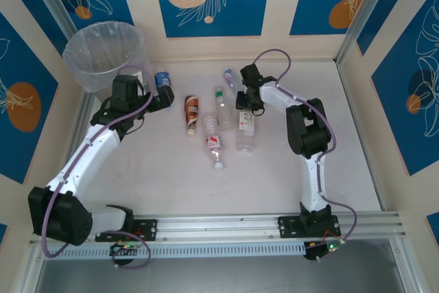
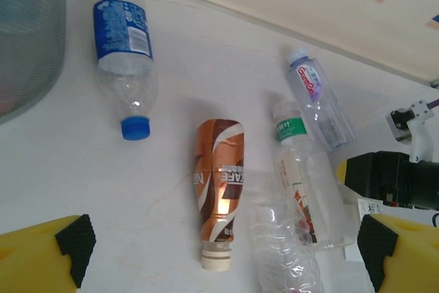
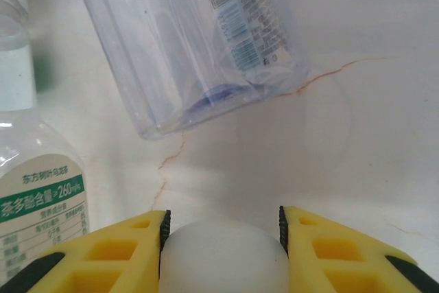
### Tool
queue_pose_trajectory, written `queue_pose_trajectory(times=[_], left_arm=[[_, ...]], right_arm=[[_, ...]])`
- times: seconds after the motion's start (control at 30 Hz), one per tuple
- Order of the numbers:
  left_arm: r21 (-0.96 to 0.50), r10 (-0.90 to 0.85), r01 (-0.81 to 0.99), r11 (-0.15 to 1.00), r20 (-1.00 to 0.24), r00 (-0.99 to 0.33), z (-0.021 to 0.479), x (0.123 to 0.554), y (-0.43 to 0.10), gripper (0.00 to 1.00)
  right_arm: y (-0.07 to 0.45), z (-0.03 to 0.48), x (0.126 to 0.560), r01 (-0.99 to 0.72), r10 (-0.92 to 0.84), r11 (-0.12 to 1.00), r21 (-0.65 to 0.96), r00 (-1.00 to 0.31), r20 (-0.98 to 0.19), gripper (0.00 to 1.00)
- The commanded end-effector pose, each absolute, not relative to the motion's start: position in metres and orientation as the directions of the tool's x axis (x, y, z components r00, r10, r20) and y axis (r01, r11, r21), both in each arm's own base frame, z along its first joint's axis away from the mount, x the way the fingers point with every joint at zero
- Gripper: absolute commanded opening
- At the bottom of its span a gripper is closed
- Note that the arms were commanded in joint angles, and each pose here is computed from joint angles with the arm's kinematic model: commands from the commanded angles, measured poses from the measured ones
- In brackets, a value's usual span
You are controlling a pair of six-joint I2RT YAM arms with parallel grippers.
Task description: Put the plastic bottles in the bin
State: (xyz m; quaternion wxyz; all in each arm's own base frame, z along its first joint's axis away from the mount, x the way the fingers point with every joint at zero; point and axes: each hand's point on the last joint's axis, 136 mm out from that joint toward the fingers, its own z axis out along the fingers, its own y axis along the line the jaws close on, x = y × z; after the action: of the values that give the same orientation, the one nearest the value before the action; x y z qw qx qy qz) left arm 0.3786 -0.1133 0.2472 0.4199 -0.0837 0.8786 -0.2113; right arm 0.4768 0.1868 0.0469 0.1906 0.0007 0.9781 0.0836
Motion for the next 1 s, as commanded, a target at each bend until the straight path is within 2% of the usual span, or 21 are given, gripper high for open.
queue_pose_trajectory(times=[0.0,0.6,0.97], left_arm=[[-0.479,-0.299,0.116,0.87,-0.699,-0.65,0.253,0.381,-0.132,0.99],[-0.491,-0.15,0.297,0.819,-0.684,-0.714,0.229,0.374,-0.199,0.99],[-0.55,0.013,0.504,0.666,-0.667,-0.745,0.206,0.347,-0.287,0.99]], right_arm=[[0.187,0.077,0.48,-0.043,0.042,0.982,0.182,-0.897,-0.439,0.29],[0.191,0.129,0.466,-0.044,0.156,0.946,0.322,-0.808,-0.569,0.26],[0.207,0.18,0.443,-0.076,0.311,0.858,0.508,-0.711,-0.631,0.26]])
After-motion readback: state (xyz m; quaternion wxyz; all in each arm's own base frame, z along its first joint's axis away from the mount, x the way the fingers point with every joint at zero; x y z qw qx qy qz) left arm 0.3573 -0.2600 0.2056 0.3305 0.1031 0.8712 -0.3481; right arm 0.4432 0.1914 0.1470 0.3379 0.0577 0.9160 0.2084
